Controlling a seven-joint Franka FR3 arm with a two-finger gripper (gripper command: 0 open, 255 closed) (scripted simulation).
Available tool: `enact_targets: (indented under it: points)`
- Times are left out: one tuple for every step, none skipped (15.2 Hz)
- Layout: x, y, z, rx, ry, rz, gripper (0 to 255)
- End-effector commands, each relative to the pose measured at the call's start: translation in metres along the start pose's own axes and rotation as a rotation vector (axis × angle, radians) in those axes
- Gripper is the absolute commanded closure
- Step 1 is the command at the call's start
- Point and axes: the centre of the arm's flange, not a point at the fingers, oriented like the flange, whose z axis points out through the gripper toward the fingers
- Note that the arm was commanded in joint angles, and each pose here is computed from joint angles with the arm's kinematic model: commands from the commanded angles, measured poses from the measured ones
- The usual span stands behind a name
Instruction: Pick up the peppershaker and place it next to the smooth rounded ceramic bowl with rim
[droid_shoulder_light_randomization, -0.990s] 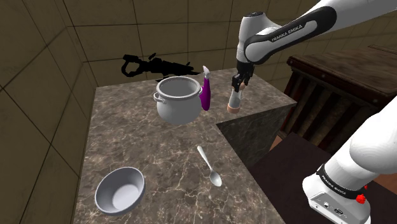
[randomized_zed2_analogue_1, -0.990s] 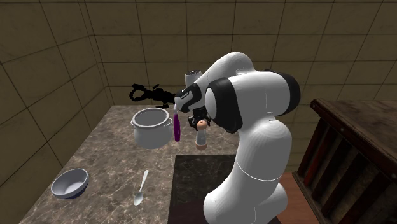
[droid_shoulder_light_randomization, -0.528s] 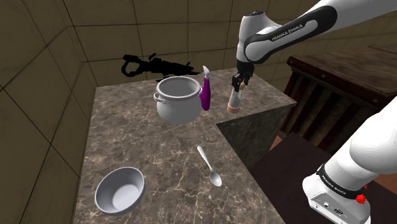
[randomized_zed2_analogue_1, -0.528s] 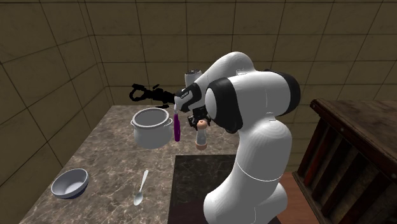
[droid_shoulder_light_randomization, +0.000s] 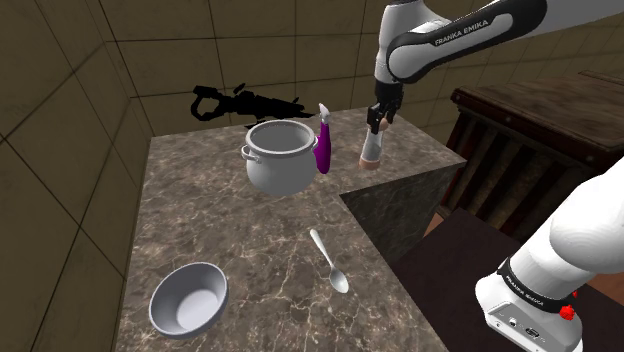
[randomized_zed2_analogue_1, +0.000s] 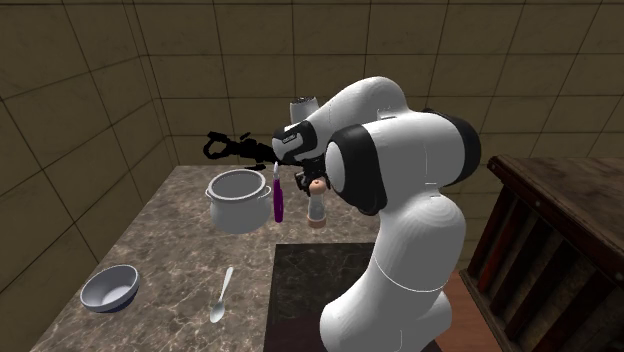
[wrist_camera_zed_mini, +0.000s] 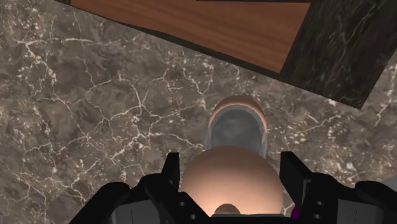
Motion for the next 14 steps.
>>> enact_targets:
  points:
    - [0.002,0.003,-0.011,0.000,0.000,0.000,255]
    - [0.002,0.004,-0.016,0.000,0.000,0.000,255]
    - [0.002,0.004,-0.021,0.000,0.000,0.000,255]
    - [0.002,0.005,-0.026,0.000,0.000,0.000,255]
    - [0.002,0.006,-0.031,0.000,0.000,0.000,255]
    - [0.003,0.007,-0.036,0.000,0.000,0.000,255]
    - [0.003,0.008,-0.042,0.000,0.000,0.000,255]
    - [0.003,0.009,-0.047,0.000,0.000,0.000,255]
    - [0.003,0.010,-0.052,0.000,0.000,0.000,255]
    - [0.003,0.011,-0.057,0.000,0.000,0.000,255]
    - [0.004,0.012,-0.062,0.000,0.000,0.000,255]
    - [0.004,0.013,-0.068,0.000,0.000,0.000,255]
    - [0.004,0.014,-0.073,0.000,0.000,0.000,255]
    - [0.004,0.015,-0.078,0.000,0.000,0.000,255]
